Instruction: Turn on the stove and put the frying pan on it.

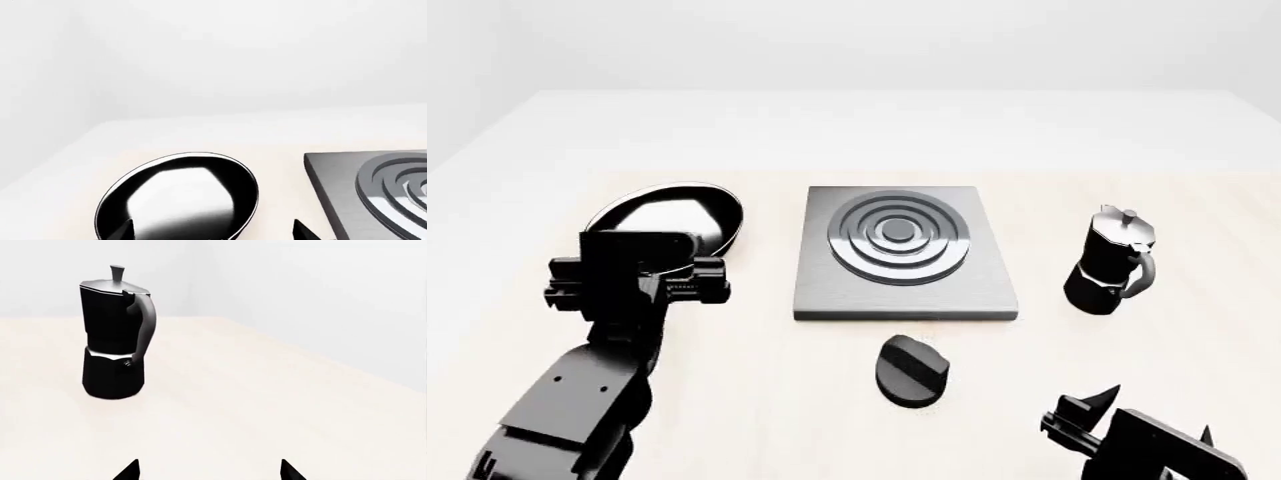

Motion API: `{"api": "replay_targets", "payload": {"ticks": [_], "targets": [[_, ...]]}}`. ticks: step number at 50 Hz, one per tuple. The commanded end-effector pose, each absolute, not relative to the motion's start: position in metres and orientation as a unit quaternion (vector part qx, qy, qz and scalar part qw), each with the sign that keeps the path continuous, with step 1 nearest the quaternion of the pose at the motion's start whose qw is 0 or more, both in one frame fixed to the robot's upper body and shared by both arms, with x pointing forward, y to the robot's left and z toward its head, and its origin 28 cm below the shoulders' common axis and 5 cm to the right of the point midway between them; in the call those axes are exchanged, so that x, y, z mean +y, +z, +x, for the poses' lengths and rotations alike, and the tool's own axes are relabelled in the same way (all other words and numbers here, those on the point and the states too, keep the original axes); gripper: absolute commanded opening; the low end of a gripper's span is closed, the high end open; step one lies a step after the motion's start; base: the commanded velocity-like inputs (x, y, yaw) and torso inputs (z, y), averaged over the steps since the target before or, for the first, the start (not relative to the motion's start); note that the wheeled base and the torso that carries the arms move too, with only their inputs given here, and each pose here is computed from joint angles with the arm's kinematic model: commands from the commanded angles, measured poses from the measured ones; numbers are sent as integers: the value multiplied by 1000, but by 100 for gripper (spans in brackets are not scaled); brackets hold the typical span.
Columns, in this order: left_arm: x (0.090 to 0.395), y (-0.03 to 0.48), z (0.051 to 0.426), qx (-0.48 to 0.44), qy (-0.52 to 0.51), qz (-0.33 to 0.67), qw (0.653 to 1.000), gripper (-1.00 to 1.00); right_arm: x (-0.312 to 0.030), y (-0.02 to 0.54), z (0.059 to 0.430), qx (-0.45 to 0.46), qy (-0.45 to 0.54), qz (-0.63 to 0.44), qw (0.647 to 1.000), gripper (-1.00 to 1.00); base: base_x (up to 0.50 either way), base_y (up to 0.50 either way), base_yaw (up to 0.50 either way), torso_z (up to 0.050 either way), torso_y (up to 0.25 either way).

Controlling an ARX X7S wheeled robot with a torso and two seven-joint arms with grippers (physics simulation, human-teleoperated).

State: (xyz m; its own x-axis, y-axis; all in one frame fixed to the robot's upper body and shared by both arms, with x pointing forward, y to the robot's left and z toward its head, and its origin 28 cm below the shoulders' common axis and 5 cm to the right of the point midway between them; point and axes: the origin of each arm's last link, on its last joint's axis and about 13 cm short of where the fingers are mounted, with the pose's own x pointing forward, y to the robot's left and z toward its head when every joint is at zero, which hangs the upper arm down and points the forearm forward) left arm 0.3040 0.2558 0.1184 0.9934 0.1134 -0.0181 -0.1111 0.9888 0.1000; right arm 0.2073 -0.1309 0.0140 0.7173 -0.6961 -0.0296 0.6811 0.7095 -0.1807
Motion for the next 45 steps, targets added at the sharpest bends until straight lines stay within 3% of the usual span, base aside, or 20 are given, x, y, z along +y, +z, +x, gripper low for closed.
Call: {"api": "replay_targets", "payload": {"ticks": [1, 15, 31, 45], "targets": [[274, 129, 337, 35, 95, 57, 993, 100, -131, 13, 208, 50, -373, -76, 923, 100, 0, 0, 0, 0, 0], [281, 123, 355, 71, 107, 70, 989, 100, -131, 13, 208, 58, -374, -75, 922, 100, 0, 0, 0, 0, 0], [280, 126, 351, 162, 113, 71, 978, 100, -130, 12, 208, 62, -371, -76, 924, 100, 0, 0, 0, 0, 0], [277, 123, 352, 189, 96, 76, 974, 100, -131, 11, 208, 63, -370, -73, 924, 100, 0, 0, 0, 0, 0]]}}
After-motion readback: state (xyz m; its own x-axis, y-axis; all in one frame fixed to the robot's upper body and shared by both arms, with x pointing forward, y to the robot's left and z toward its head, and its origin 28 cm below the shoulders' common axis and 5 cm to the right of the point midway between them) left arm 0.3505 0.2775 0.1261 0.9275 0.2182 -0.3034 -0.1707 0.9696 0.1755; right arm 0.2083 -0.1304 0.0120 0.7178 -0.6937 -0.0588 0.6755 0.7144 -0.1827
